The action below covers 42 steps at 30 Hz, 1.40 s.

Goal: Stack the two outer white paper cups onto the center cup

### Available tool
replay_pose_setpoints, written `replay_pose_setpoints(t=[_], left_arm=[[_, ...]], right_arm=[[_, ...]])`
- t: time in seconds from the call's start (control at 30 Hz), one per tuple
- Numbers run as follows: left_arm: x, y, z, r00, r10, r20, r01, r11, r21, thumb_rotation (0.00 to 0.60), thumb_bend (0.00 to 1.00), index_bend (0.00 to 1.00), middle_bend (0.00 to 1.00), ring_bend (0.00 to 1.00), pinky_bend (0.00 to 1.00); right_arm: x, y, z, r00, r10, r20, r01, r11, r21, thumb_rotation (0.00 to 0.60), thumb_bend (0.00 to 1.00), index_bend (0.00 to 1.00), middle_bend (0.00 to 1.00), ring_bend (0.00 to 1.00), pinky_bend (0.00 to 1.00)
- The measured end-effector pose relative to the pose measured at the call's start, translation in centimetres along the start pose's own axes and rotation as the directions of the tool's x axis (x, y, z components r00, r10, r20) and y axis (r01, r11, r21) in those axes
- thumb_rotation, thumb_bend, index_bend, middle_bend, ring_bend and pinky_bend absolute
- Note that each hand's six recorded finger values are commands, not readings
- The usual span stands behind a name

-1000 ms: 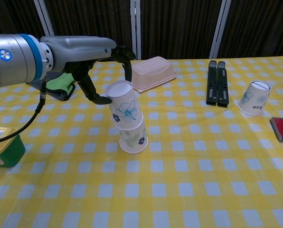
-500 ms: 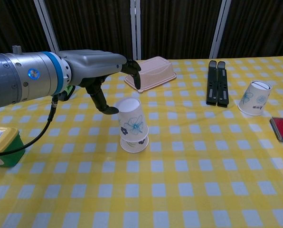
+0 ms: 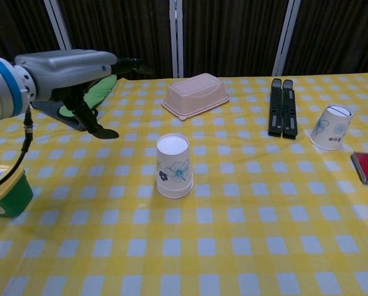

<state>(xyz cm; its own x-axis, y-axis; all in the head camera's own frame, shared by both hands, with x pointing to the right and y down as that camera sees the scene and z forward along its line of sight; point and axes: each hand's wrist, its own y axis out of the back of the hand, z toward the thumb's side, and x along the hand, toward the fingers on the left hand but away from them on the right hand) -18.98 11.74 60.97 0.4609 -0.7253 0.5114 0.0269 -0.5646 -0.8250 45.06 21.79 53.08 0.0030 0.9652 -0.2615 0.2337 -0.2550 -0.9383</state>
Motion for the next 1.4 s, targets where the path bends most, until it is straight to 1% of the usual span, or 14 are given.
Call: replay_pose_setpoints(t=[0.13,0.27,0.37,0.43,0.47,0.5,0.6,0.77,0.87,1.0,1.07,1.17,1.27,1.4], left_arm=[[-3.5,0.7,-3.4,0.994,0.092,-0.057,-0.091,0.996,0.015,0.6,0.24,0.0,0.0,0.0,0.0],[-7.7,0.9,-6.8,0.979,0.161,-0.128,-0.161,0.987,0.014,0.6,0.24,0.0,0.0,0.0,0.0],[-10.9,0.6,-9.4,0.962,0.197,-0.188,-0.201,0.98,-0.001,0.6,0.24,0.0,0.0,0.0,0.0],[-13.2,0.4,-11.2,0.947,0.218,-0.236,-0.222,0.975,0.011,0.6,0.24,0.0,0.0,0.0,0.0],[-14.1,0.3,-12.0,0.938,0.229,-0.26,-0.231,0.973,0.022,0.6,0.24,0.0,0.0,0.0,0.0],[-15.3,0.2,-12.9,0.925,0.244,-0.29,-0.244,0.969,0.036,0.6,0.24,0.0,0.0,0.0,0.0],[-17.5,0.0,-14.4,0.905,0.273,-0.325,-0.274,0.961,0.046,0.6,0.24,0.0,0.0,0.0,0.0],[-19.3,-0.2,-15.4,0.9,0.289,-0.327,-0.296,0.955,0.031,0.6,0.24,0.0,0.0,0.0,0.0],[-19.8,0.1,-15.7,0.895,0.302,-0.327,-0.313,0.949,0.02,0.6,0.24,0.0,0.0,0.0,0.0],[-20.2,0.2,-16.2,0.894,0.308,-0.326,-0.32,0.947,0.018,0.6,0.24,0.0,0.0,0.0,0.0],[-20.3,0.1,-16.2,0.895,0.305,-0.325,-0.317,0.948,0.017,0.6,0.24,0.0,0.0,0.0,0.0],[-20.4,0.1,-16.3,0.896,0.304,-0.325,-0.315,0.949,0.018,0.6,0.24,0.0,0.0,0.0,0.0],[-20.3,0.1,-16.4,0.895,0.305,-0.327,-0.317,0.948,0.017,0.6,0.24,0.0,0.0,0.0,0.0],[-20.3,0.1,-16.4,0.895,0.302,-0.328,-0.315,0.949,0.015,0.6,0.24,0.0,0.0,0.0,0.0]], right_arm=[[-0.5,-0.5,-0.1,1.0,0.01,0.009,-0.01,1.0,0.009,0.6,0.01,0.11,0.0,0.0,0.0],[-1.1,-1.2,0.3,1.0,0.025,0.004,-0.025,1.0,0.011,0.6,0.02,0.14,0.0,0.0,0.0],[-2.1,-1.6,1.0,0.999,0.042,-0.014,-0.041,0.999,0.018,0.6,0.02,0.16,0.0,0.0,0.0],[-3.0,-1.8,1.8,0.998,0.049,-0.033,-0.048,0.998,0.032,0.6,0.03,0.17,0.0,0.0,0.0],[-3.9,-1.9,2.5,0.997,0.057,-0.051,-0.054,0.998,0.044,0.6,0.05,0.18,0.0,0.0,0.0],[-4.6,-2.0,3.1,0.996,0.064,-0.063,-0.061,0.997,0.054,0.6,0.06,0.19,0.0,0.0,0.0],[-7.1,-2.4,5.0,0.991,0.098,-0.092,-0.09,0.992,0.086,0.6,0.07,0.21,0.0,0.0,0.0],[-10.3,-2.9,7.4,0.984,0.148,-0.104,-0.132,0.981,0.144,0.6,0.08,0.21,0.0,0.0,0.0],[-11.9,-3.9,8.1,0.976,0.196,-0.094,-0.177,0.968,0.178,0.6,0.08,0.21,0.0,0.0,0.0],[-13.9,-5.4,8.6,0.963,0.264,-0.044,-0.249,0.945,0.214,0.6,0.08,0.17,0.0,0.0,0.0],[-14.9,-6.3,8.8,0.952,0.307,-0.014,-0.296,0.929,0.221,0.6,0.08,0.15,0.0,0.0,0.0],[-16.4,-7.4,9.2,0.934,0.356,0.022,-0.352,0.909,0.223,0.6,0.08,0.15,0.0,0.0,0.0],[-18.3,-8.0,9.8,0.924,0.381,0.04,-0.379,0.893,0.243,0.6,0.09,0.19,0.0,0.0,0.0],[-20.2,-8.4,10.0,0.913,0.402,0.065,-0.405,0.876,0.262,0.6,0.1,0.21,0.0,0.0,0.0]])
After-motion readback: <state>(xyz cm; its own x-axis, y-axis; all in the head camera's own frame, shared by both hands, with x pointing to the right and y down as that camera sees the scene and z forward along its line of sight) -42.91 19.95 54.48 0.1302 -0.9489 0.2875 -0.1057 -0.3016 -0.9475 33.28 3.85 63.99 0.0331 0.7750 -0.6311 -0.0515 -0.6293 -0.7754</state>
